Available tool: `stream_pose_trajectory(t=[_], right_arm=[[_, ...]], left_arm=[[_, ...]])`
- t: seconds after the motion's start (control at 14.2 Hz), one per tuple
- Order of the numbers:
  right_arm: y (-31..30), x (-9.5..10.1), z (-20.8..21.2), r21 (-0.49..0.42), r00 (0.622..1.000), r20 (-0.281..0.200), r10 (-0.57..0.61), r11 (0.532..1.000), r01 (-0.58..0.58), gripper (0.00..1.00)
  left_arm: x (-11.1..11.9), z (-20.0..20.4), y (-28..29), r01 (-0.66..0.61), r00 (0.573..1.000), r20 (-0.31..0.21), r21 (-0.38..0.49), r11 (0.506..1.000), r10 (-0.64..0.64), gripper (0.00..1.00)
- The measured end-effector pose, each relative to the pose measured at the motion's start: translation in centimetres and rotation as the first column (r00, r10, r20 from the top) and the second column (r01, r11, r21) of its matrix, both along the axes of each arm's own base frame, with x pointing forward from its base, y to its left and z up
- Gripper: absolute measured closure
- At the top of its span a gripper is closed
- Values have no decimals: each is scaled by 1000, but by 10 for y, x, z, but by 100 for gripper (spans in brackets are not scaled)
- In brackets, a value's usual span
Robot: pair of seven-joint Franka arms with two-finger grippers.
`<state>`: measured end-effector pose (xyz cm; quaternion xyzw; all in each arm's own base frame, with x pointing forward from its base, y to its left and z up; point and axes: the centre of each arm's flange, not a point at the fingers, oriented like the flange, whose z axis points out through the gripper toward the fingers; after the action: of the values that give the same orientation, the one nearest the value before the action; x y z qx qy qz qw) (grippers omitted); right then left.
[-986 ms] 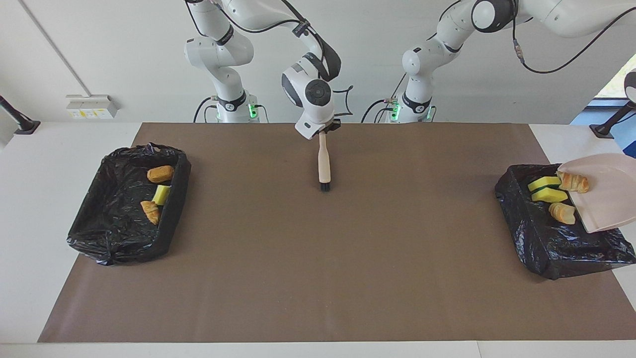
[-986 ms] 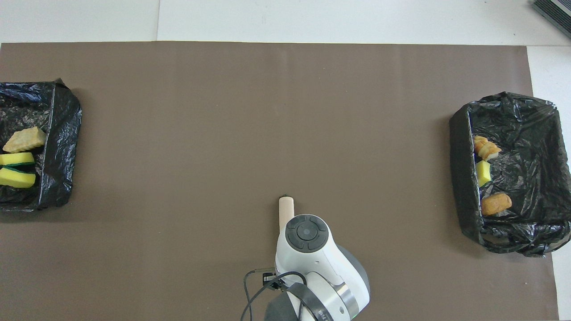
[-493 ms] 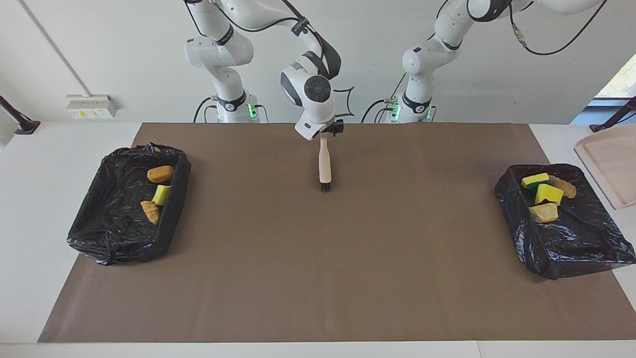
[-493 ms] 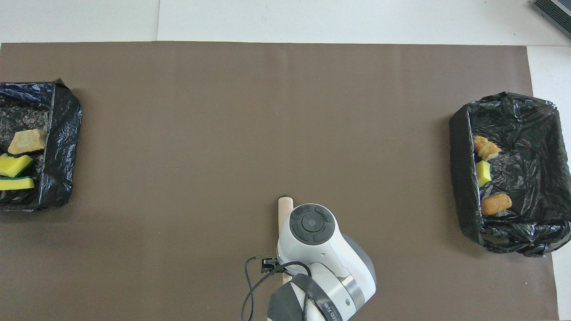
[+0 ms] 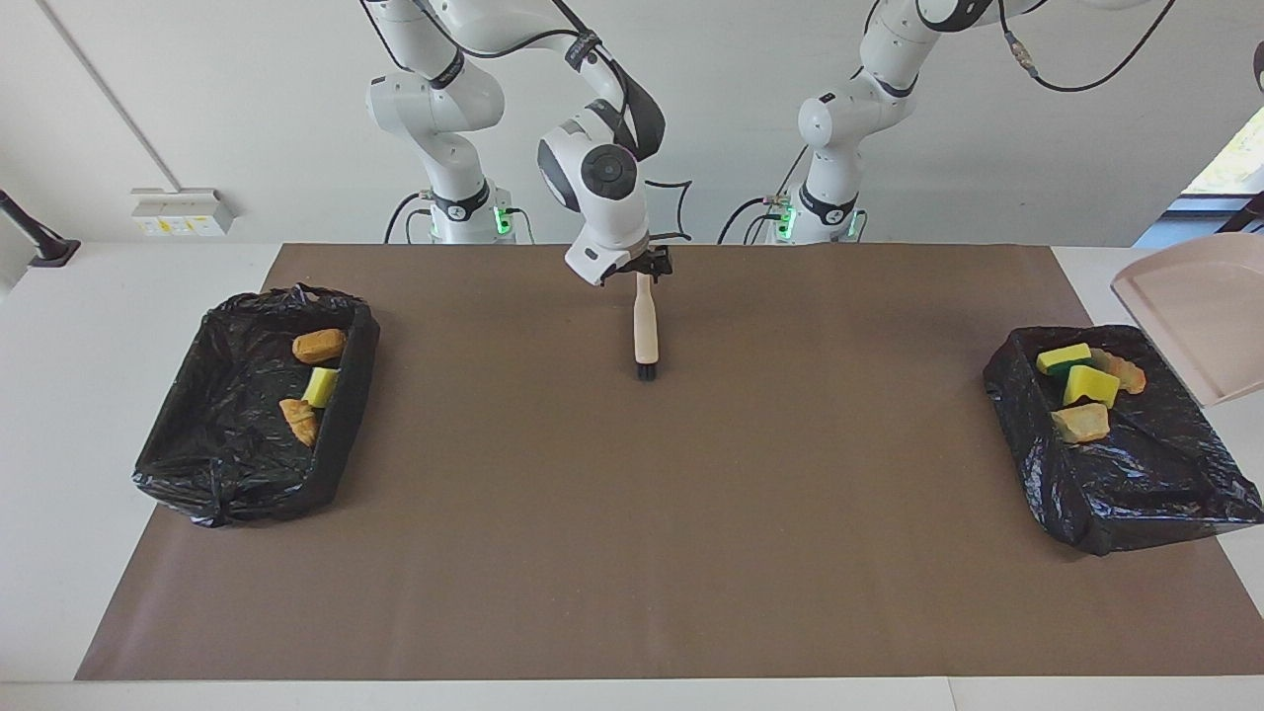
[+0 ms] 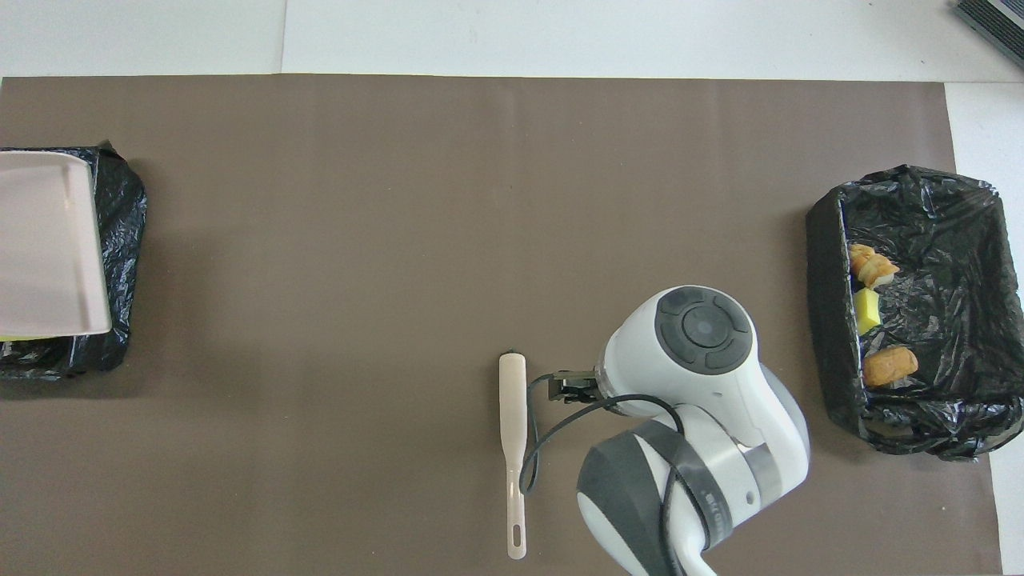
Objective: Sweep and dump trash in bin
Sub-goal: 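Lay the brush on the mat while the left gripper lifts the dustpan, then set the dustpan on the mat with the left gripper and release it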
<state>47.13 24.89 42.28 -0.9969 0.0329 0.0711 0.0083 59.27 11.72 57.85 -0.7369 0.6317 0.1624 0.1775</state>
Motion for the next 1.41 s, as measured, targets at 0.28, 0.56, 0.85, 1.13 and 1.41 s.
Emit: stream_pose_trajectory(t=[0.28, 0.56, 0.85, 1.13, 1.41], right_arm=[[-75, 51, 21, -81, 995, 94, -30, 996, 38, 0], [-185, 95, 50, -73, 988, 150, -36, 996, 47, 0], [-249, 106, 95, -76, 977, 199, -73, 993, 90, 0], [-304, 87, 173, -82, 988, 152, -32, 996, 44, 0], [-317, 73, 190, -75, 992, 127, -20, 997, 29, 0]], left_arm=[[-9, -31, -103, -69, 997, 37, -70, 995, 71, 68], [-23, -70, -212, -275, 955, 68, -176, 945, 290, 68], [-36, -125, -335, -535, 816, 76, -274, 799, 573, 68], [-36, -150, -416, -771, 546, 14, -383, 509, 838, 68], [-35, -151, -480, -843, 362, -28, -436, 315, 932, 68]])
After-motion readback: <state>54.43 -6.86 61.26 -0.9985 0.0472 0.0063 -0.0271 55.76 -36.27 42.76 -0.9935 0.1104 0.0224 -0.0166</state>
